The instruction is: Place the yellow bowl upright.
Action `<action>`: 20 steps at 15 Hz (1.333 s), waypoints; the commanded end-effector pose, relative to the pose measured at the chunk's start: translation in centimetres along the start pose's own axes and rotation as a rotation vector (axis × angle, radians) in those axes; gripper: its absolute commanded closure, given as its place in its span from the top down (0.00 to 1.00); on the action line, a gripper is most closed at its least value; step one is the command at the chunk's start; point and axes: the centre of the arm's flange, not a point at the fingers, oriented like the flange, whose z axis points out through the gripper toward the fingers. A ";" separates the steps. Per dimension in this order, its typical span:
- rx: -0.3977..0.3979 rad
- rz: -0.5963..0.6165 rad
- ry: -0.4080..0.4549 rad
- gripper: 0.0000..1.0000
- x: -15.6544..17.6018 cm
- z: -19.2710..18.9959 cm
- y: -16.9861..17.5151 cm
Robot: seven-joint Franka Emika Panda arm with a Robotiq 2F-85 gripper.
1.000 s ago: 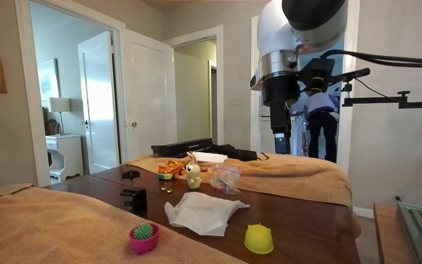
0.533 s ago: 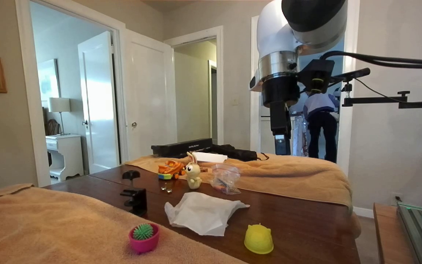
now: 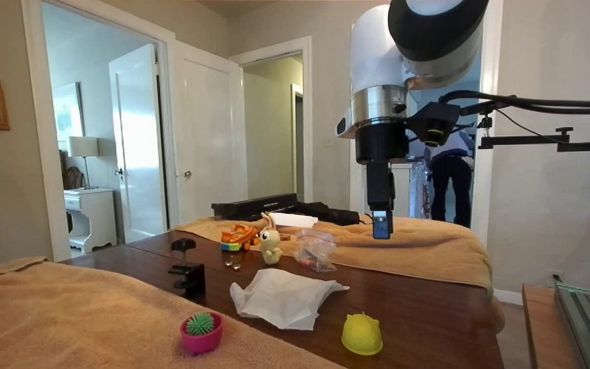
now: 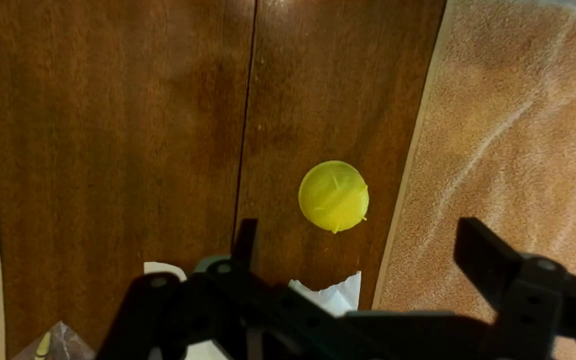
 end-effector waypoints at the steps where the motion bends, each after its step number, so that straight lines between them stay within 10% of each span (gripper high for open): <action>1: -0.014 -0.025 -0.017 1.00 1.4 2.4 -0.9; 20: -0.038 -0.070 0.000 1.00 3.5 8.5 -1.4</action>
